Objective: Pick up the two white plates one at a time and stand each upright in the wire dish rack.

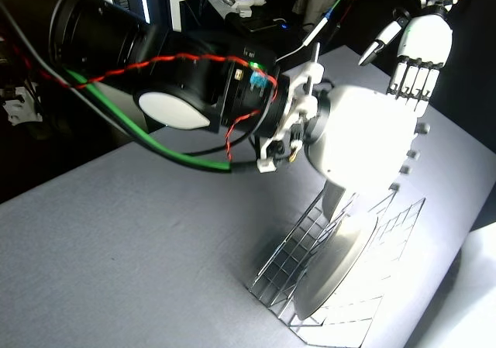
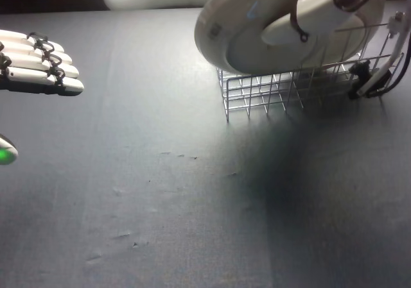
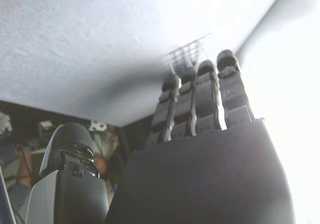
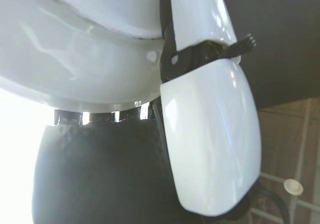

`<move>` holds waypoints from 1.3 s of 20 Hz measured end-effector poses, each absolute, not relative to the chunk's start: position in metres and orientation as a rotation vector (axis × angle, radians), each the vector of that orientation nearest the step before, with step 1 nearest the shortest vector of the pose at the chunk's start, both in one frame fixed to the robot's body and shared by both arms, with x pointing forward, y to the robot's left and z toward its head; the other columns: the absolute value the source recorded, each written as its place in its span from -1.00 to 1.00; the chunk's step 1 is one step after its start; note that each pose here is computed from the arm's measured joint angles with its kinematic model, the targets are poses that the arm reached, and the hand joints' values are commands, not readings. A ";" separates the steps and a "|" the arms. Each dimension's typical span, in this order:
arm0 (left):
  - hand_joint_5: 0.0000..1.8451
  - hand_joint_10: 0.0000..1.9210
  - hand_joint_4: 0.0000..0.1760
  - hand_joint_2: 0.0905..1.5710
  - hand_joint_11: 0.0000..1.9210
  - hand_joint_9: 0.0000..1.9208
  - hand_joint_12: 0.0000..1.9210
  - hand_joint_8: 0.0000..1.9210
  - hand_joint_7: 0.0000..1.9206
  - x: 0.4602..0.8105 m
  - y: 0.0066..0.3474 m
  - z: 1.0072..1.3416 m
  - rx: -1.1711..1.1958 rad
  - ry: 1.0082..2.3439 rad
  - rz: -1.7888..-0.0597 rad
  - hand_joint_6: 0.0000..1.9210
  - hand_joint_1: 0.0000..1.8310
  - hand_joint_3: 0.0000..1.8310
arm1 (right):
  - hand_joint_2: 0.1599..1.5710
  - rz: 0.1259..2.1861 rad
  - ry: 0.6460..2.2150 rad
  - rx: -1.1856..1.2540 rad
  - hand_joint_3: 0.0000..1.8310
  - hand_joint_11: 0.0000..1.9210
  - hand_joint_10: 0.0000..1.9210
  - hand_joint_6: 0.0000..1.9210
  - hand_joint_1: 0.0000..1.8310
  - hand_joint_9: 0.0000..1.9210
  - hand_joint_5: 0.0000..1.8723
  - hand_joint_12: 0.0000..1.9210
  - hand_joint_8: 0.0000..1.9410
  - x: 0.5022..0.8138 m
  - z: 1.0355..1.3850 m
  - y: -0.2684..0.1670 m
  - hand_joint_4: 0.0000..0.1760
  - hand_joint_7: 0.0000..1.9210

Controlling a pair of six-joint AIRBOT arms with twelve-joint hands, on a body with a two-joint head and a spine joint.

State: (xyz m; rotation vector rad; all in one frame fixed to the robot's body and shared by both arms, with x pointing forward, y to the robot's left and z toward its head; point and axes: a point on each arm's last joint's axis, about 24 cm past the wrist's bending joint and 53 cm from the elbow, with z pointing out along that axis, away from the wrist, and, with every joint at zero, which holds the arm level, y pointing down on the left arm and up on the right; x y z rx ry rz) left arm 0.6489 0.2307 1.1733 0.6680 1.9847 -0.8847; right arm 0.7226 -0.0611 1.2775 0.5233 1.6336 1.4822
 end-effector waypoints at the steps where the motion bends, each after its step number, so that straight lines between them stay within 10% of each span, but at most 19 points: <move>1: -0.97 -1.00 -1.00 0.45 -1.00 -1.00 -1.00 -1.00 -0.99 0.649 0.229 1.173 0.668 1.983 -0.890 -1.00 -1.00 -1.00 | 0.24 1.476 1.638 0.526 -1.00 0.11 -0.09 -0.20 0.53 0.18 0.15 -0.07 -0.30 0.724 1.274 -0.062 -1.00 0.17; 18: -0.89 -0.99 -1.00 0.45 -0.96 -0.93 -0.97 -0.99 -0.90 0.648 0.227 1.172 0.672 1.985 -0.894 -0.99 -1.00 -1.00 | 0.26 1.378 1.718 0.467 -1.00 0.03 0.01 -0.18 0.52 0.11 0.15 0.01 -0.26 0.723 1.223 -0.063 -1.00 0.15; 24: -0.93 -0.99 -1.00 0.44 -0.99 -0.97 -0.99 -0.99 -0.95 0.648 0.227 1.172 0.672 1.985 -0.894 -0.99 -1.00 -1.00 | 0.38 1.375 1.712 0.452 -1.00 -0.24 0.29 0.25 0.50 -0.09 -0.13 0.07 -0.09 0.723 1.225 -0.063 -1.00 0.05; 26: -0.90 -0.98 -1.00 0.44 -0.97 -0.95 -0.98 -0.98 -0.92 0.648 0.227 1.172 0.672 1.985 -0.895 -0.99 -1.00 -1.00 | 0.42 1.370 1.721 0.448 -1.00 -0.42 -0.55 0.31 0.33 -0.11 -0.14 0.12 0.02 0.722 1.224 -0.062 -1.00 0.01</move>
